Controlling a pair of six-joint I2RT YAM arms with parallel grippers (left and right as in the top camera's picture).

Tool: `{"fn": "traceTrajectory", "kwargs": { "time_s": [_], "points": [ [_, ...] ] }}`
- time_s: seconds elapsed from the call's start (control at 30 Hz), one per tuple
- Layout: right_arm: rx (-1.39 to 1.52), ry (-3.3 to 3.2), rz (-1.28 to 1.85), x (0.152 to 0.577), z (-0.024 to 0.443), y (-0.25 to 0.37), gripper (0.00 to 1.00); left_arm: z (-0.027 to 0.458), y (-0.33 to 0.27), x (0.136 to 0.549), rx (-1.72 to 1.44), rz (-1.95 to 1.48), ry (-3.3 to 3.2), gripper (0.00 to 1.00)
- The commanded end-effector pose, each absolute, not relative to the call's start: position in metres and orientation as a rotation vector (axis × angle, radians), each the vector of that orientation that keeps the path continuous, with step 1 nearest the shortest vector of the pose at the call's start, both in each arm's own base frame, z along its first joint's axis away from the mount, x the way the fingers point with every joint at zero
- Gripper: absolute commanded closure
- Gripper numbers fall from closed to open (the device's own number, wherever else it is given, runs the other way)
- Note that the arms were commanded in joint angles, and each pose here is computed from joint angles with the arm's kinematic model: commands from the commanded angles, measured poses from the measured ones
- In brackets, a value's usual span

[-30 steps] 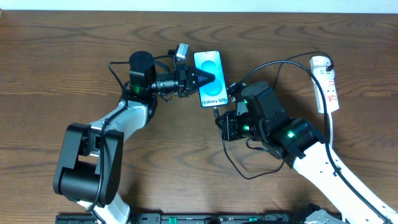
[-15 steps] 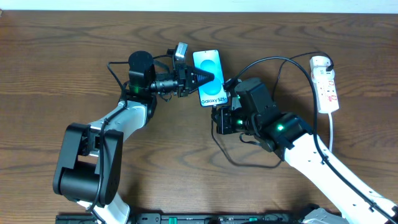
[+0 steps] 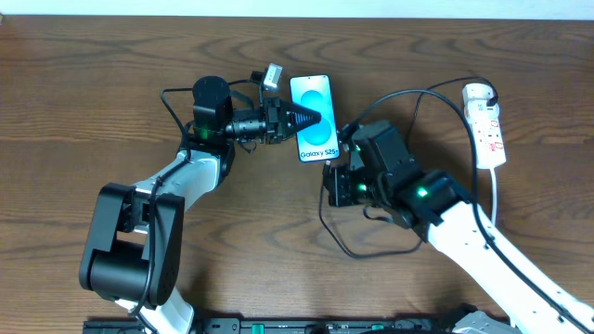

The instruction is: Plug charger to phone and switch on socket

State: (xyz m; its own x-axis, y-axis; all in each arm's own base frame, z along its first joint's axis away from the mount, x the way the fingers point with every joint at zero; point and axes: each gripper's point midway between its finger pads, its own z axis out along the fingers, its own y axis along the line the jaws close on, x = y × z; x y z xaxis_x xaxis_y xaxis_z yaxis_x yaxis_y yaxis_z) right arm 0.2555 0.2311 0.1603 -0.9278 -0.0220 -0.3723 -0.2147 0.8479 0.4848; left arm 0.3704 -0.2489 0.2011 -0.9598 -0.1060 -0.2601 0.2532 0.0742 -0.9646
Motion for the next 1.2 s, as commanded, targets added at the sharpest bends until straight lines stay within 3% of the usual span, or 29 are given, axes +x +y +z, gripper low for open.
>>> {"fn": "traceTrajectory", "kwargs": {
  "time_s": [0.0, 0.17, 0.33, 0.4, 0.53, 0.7, 0.93, 1.17],
  "points": [
    [-0.164, 2.656, 0.695, 0.240, 0.178, 0.209, 0.99, 0.215, -0.242, 0.375, 0.220, -1.927, 2.030, 0.93],
    [-0.046, 2.741, 0.371, 0.217, 0.169, 0.148, 0.97, 0.215, -0.214, 0.392, 0.143, -1.883, 2.009, 0.92],
    [-0.029, 2.721, 0.335, 0.234, 0.162, 0.154, 0.78, 0.215, -0.172, 0.412, 0.038, -1.820, 1.978, 0.93],
    [-0.080, 2.733, 0.330, 0.244, 0.148, 0.171, 0.67, 0.215, -0.147, 0.419, -0.008, -1.793, 1.962, 0.92],
    [-0.123, 2.778, 0.220, 0.261, 0.107, 0.189, 0.56, 0.216, -0.114, 0.419, -0.029, -1.790, 1.951, 0.93],
    [-0.181, 2.837, 0.178, 0.273, 0.060, 0.218, 0.58, 0.217, -0.095, 0.416, -0.026, -1.797, 1.947, 0.93],
    [-0.243, 2.828, 0.017, 0.294, 0.035, 0.240, 0.55, 0.217, -0.093, 0.416, -0.031, -1.794, 1.945, 0.93],
    [-0.345, 2.873, -0.075, 0.295, 0.009, 0.252, 0.65, 0.217, -0.093, 0.416, -0.031, -1.794, 1.945, 0.93]
  ]
}}
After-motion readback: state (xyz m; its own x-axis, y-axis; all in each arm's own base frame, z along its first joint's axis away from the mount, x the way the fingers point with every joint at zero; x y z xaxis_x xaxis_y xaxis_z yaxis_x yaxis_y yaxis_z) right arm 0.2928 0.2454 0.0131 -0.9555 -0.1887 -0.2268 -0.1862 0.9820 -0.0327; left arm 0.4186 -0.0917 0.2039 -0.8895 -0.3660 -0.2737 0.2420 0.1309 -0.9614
